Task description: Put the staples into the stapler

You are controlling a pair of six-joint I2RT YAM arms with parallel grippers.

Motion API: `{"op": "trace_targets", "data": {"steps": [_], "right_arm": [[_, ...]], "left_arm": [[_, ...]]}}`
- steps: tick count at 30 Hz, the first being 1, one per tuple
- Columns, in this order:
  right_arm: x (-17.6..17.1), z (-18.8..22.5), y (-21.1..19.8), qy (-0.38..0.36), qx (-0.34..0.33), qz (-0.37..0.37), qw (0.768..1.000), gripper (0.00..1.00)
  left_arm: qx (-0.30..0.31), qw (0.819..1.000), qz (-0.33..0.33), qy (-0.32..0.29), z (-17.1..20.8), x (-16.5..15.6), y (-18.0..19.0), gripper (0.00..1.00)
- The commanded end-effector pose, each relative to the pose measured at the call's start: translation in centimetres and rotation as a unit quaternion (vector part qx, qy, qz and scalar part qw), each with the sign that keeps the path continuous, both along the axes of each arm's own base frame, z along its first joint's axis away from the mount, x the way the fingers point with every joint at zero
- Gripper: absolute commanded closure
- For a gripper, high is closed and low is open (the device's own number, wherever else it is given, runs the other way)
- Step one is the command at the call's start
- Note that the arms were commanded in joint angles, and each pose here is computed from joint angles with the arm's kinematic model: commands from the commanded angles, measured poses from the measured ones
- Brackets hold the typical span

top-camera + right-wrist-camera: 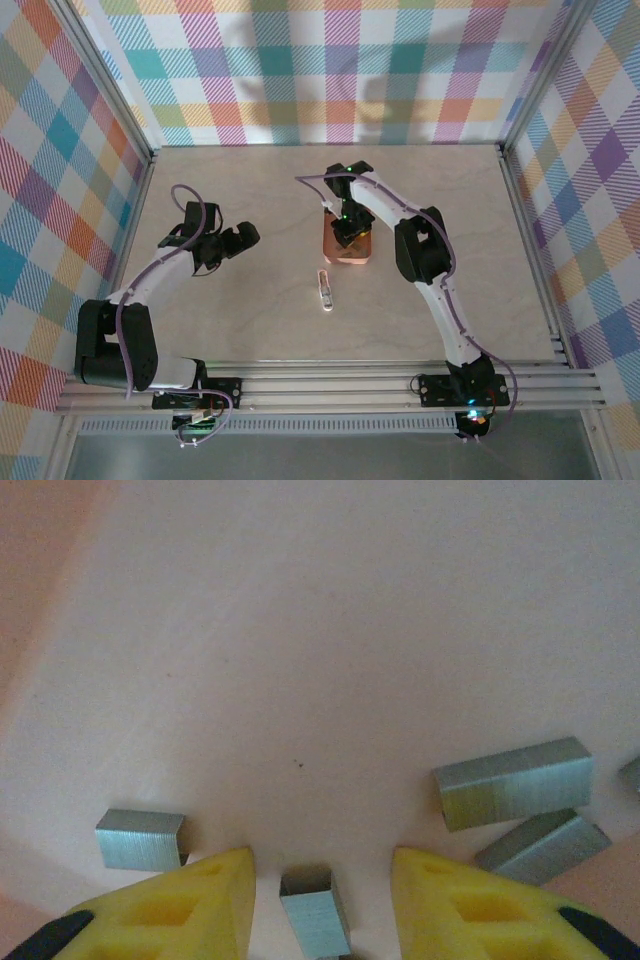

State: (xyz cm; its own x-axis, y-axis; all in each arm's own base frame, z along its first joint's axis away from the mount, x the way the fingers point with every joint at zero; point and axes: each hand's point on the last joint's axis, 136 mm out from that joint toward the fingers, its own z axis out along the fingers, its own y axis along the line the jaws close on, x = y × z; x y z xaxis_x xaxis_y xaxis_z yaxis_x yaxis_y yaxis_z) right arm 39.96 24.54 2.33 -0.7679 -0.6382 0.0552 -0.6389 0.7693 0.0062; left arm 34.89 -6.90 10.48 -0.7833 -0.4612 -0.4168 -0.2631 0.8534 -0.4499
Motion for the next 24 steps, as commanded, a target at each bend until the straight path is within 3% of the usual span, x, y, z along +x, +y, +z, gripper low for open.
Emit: {"op": "trace_targets", "data": {"steps": [1,24], "right_arm": [[-0.6,-0.8,-0.3,0.016,-0.023,0.015,1.000,0.63],[-2.2,-0.6,-0.9,0.050,-0.049,0.004,0.998,0.64]], "left_arm": [[-0.002,1.000,0.013,0.010,-0.1,-0.7,0.6,0.00],[-0.008,1.000,0.009,0.013,-0.5,-0.6,0.3,0.00]]}}
